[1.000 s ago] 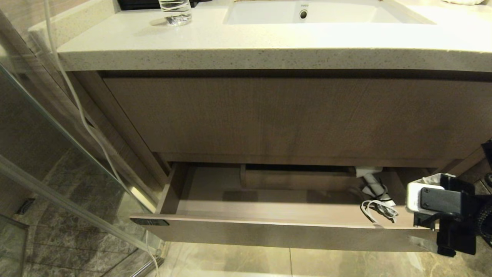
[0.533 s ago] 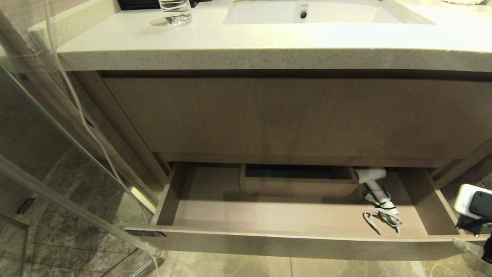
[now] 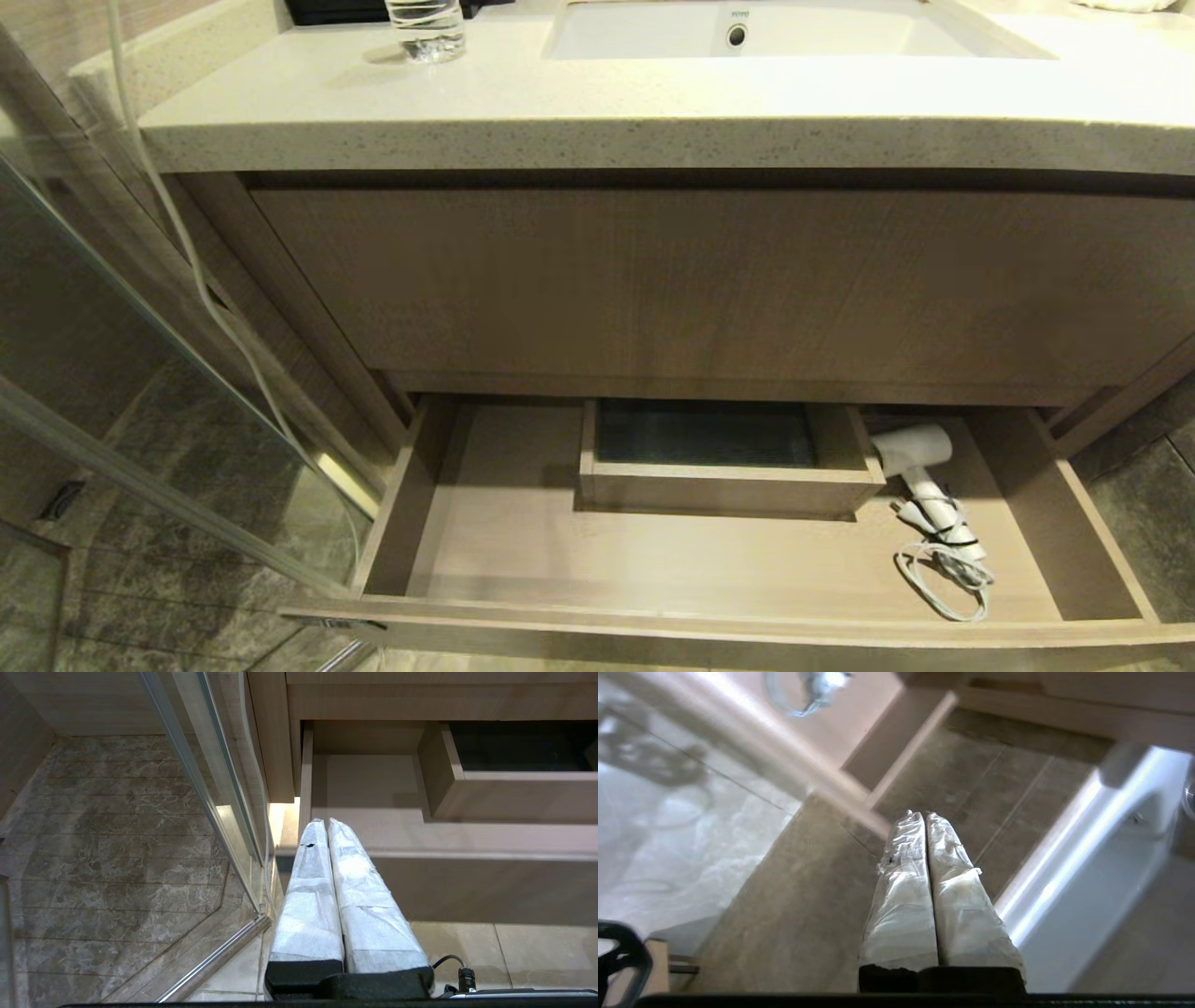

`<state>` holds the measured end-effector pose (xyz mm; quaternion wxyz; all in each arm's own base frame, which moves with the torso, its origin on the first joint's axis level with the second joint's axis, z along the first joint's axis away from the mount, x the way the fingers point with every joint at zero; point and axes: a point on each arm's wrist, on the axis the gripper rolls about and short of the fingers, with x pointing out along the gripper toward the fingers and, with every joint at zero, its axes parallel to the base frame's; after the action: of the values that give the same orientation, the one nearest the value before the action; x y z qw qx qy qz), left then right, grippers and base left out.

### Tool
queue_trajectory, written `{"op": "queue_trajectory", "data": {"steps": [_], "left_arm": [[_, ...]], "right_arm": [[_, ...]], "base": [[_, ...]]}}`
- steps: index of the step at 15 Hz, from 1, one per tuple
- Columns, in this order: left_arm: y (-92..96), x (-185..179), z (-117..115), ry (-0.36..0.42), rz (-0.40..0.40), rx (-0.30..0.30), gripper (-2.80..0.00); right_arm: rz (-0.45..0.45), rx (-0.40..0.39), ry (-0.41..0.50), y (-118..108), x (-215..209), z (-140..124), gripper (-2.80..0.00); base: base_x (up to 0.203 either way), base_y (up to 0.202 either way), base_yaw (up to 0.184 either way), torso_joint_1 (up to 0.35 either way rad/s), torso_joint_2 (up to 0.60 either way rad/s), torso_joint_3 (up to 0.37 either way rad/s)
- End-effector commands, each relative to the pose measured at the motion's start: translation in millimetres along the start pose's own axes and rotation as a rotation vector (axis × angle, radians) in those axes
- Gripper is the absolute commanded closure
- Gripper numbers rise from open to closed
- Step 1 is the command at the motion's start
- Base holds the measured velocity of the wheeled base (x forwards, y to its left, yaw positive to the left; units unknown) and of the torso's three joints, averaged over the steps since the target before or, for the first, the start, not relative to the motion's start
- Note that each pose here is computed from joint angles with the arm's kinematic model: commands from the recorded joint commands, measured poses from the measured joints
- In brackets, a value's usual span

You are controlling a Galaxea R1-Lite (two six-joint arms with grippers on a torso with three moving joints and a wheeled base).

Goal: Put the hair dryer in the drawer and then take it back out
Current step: Pull open the drawer, then take the hairdryer out

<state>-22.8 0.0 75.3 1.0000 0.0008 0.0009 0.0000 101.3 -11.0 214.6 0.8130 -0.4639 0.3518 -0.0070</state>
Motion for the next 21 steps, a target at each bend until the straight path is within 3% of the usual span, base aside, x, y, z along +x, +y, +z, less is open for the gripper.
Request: {"op": "queue_trajectory", "data": {"steps": [1, 7, 10, 13, 17, 21], "left_arm": [[0.0, 0, 0, 0.0, 0.0, 0.0, 0.0], [0.0, 0, 0, 0.0, 0.0, 0.0, 0.0], [0.0, 0, 0, 0.0, 0.0, 0.0, 0.0], [0.0, 0, 0, 0.0, 0.0, 0.0, 0.0], [0.0, 0, 0, 0.0, 0.0, 0.0, 0.0], [0.0, 0, 0, 0.0, 0.0, 0.0, 0.0]], "right_arm": [[-0.002, 0.018, 0.053, -14, 13, 10, 0.0], [0.049, 0.092, 0.188, -51, 81, 41, 0.0], [0.074, 0.131, 0.27, -56, 128, 53, 0.0], [0.138, 0.127, 0.343, -45, 164, 50, 0.0], [0.28, 0.084, 0.458, -13, 207, 37, 0.0], [0.315, 0.138, 0.493, 7, 248, 31, 0.0]], "base": [[0.0, 0.0, 0.0, 0.0, 0.0, 0.0], [0.0, 0.0, 0.0, 0.0, 0.0, 0.0], [0.0, 0.0, 0.0, 0.0, 0.0, 0.0], [0.0, 0.0, 0.0, 0.0, 0.0, 0.0], [0.0, 0.0, 0.0, 0.0, 0.0, 0.0], [0.0, 0.0, 0.0, 0.0, 0.0, 0.0]]}}
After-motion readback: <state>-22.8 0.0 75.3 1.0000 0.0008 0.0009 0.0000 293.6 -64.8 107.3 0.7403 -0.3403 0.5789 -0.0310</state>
